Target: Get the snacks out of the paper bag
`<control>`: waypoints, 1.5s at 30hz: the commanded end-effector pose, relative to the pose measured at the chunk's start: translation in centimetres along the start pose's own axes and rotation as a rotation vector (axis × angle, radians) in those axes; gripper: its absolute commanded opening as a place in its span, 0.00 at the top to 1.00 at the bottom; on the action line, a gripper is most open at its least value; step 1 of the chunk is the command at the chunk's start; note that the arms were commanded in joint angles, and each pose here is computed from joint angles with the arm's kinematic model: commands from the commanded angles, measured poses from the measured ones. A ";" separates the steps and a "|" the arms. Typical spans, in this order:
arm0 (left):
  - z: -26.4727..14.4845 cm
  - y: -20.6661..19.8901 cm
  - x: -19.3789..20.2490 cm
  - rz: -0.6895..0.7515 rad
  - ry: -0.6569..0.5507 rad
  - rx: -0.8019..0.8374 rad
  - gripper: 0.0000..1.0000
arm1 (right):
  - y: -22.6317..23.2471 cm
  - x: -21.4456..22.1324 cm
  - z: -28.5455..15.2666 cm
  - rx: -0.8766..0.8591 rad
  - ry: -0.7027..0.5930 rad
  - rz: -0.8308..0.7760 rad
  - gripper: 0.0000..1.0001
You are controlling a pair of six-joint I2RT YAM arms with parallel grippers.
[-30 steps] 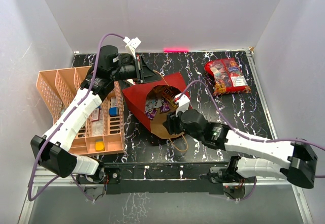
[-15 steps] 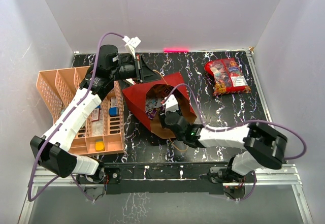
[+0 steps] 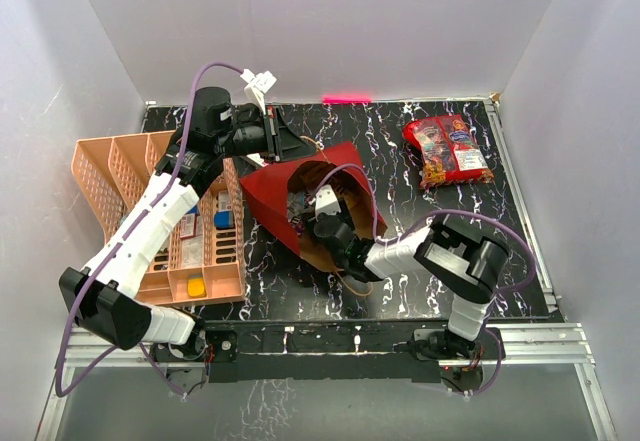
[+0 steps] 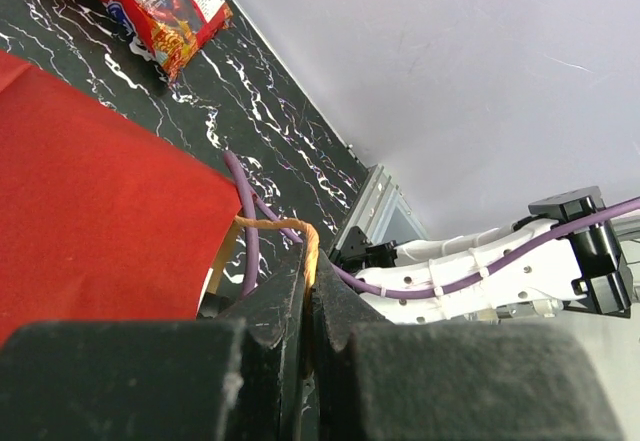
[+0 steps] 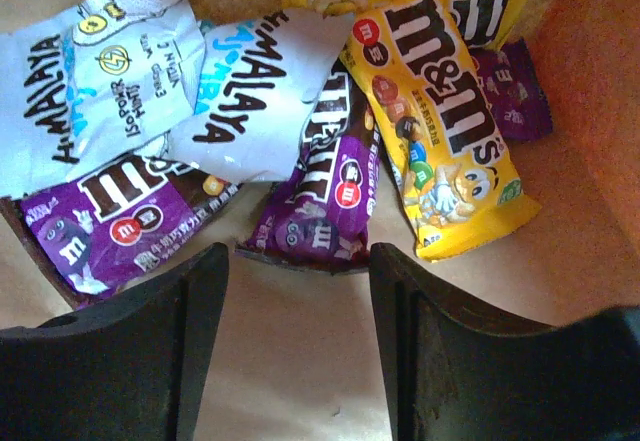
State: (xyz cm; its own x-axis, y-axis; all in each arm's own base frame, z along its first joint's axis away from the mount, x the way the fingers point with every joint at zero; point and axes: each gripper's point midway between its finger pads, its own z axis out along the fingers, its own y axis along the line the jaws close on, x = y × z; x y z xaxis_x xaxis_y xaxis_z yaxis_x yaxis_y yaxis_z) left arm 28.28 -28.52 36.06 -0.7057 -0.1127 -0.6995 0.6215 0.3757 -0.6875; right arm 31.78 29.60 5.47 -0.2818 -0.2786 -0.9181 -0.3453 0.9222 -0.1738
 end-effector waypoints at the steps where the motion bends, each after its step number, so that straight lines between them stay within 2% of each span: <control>1: -1.5 -3.8 -1.2 0.064 -0.030 0.084 1.00 | 0.6 -4.5 0.9 -0.022 -0.121 0.085 0.37; 5: -1.5 -3.7 -1.1 0.065 -0.027 0.082 1.00 | -0.3 -4.8 1.9 -0.015 -0.119 0.124 0.34; 12: -1.5 -4.0 -1.0 0.074 -0.024 0.086 1.00 | -1.2 -0.5 3.5 -0.003 -0.017 0.103 0.34; 19: -1.5 -3.9 -1.0 0.071 -0.023 0.080 1.00 | -0.7 2.3 3.5 -0.033 0.045 0.111 0.39; 25: -1.6 -3.8 -1.0 0.070 -0.024 0.074 1.00 | 0.1 2.8 3.3 -0.078 0.106 0.100 0.63; 30: -1.5 -3.2 -0.8 0.072 -0.021 0.045 1.00 | 0.3 3.6 1.1 -0.116 0.197 0.139 0.76; 36: -1.0 -2.1 -0.6 0.059 -0.009 0.015 1.00 | -0.2 1.5 -2.4 -0.176 0.194 0.214 0.82; 45: -0.7 -1.4 -0.6 0.056 -0.007 -0.005 1.00 | -0.7 -2.7 -7.6 -0.249 0.125 0.305 0.85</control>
State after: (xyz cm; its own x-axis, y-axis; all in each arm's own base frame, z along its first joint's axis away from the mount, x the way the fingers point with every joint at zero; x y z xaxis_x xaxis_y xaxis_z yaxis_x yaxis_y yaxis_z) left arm 27.97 -28.40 35.19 -0.7149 -0.0865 -0.6938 0.6118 0.4031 -0.6806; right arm 27.13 27.62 7.75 -0.5188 -0.1236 -0.8459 -0.4288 0.8936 0.1325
